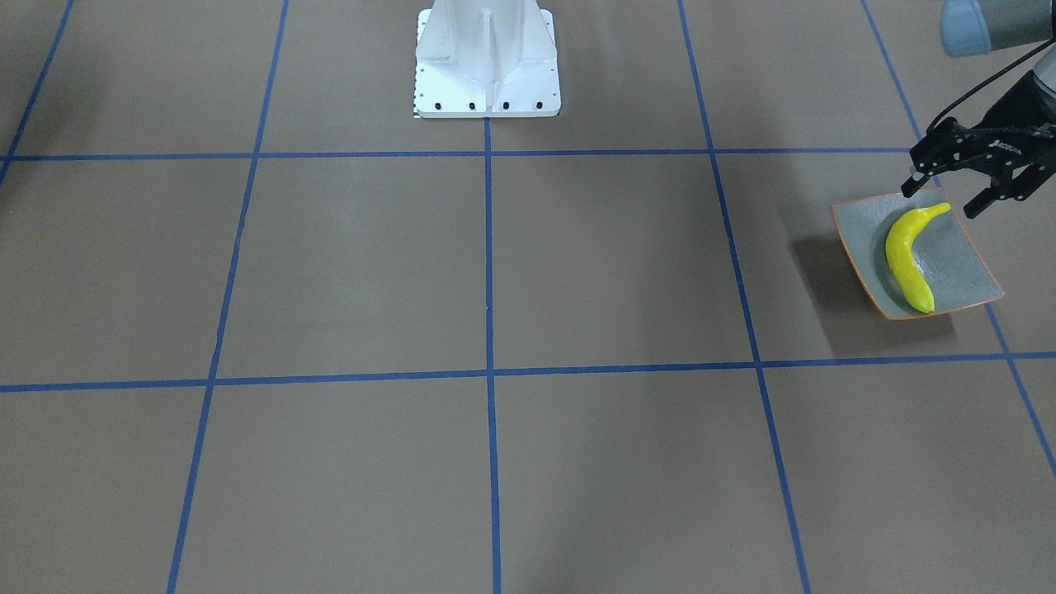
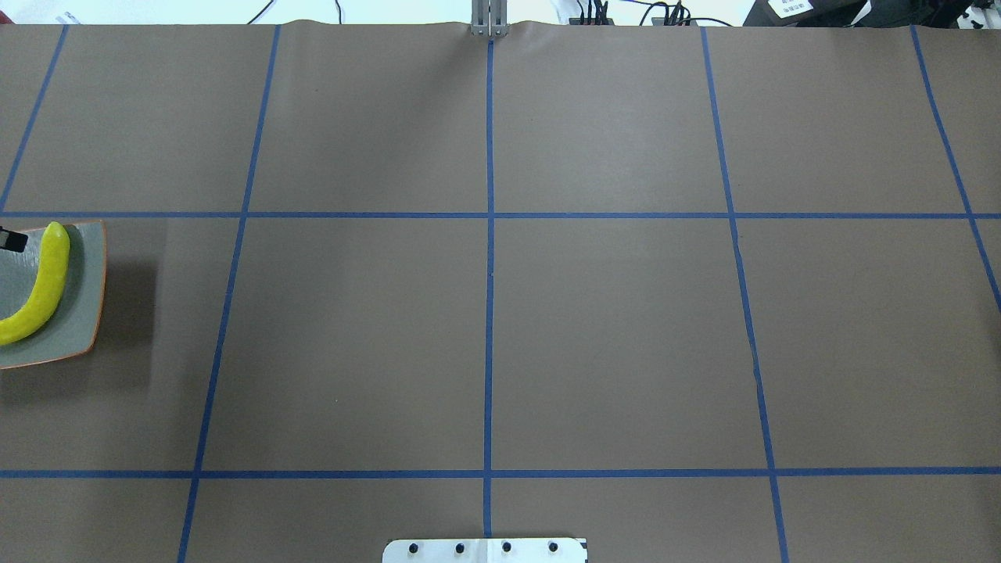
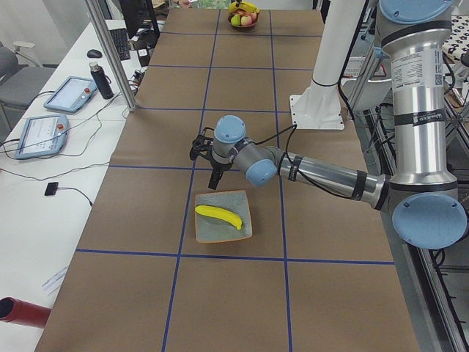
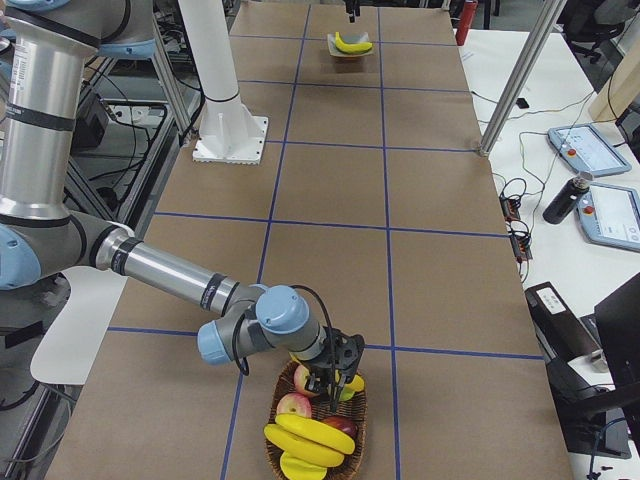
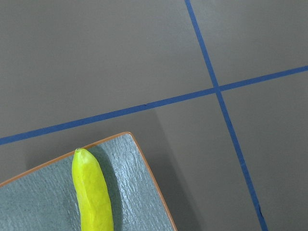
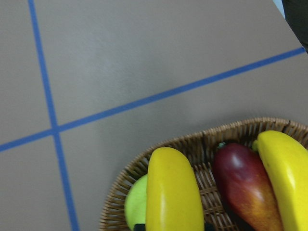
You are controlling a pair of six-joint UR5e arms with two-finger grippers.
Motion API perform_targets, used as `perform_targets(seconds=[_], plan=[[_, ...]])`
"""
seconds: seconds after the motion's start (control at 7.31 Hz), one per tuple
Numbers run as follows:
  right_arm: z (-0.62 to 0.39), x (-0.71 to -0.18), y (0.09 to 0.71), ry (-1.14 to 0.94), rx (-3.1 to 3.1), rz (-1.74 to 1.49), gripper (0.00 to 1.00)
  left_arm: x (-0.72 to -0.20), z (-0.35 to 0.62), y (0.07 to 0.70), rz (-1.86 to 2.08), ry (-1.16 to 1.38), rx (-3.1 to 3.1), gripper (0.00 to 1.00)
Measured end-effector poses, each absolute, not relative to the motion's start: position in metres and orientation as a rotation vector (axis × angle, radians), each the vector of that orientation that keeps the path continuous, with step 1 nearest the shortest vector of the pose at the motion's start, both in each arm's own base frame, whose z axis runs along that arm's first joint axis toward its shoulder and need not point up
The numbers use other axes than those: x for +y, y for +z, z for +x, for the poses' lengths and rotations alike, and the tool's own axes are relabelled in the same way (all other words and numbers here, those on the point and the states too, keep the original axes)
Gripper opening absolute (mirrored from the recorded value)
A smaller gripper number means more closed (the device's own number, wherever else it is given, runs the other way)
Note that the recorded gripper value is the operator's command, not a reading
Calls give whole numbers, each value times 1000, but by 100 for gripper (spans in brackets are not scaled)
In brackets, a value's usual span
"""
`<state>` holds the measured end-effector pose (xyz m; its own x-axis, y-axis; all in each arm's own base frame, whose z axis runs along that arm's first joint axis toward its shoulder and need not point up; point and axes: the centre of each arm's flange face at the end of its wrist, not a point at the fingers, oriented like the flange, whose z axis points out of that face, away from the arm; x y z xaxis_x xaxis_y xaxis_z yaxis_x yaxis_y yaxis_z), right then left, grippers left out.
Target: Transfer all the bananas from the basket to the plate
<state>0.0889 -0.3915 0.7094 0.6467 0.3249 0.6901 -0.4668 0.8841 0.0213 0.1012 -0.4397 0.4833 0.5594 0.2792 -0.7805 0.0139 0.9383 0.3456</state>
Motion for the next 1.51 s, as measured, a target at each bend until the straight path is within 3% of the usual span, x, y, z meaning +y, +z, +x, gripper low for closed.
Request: perform_targets(seconds=[0.55, 0.96, 1.51], plan=[[71, -449, 594, 486, -784, 206, 0, -472, 143, 413, 444, 269, 1033, 100], [-6, -504, 512, 524, -890, 184, 0, -485, 263, 298, 418, 337, 1201, 100], [-138, -554, 354, 575, -1102, 111, 0, -449, 352, 152, 311, 319, 1424, 100]])
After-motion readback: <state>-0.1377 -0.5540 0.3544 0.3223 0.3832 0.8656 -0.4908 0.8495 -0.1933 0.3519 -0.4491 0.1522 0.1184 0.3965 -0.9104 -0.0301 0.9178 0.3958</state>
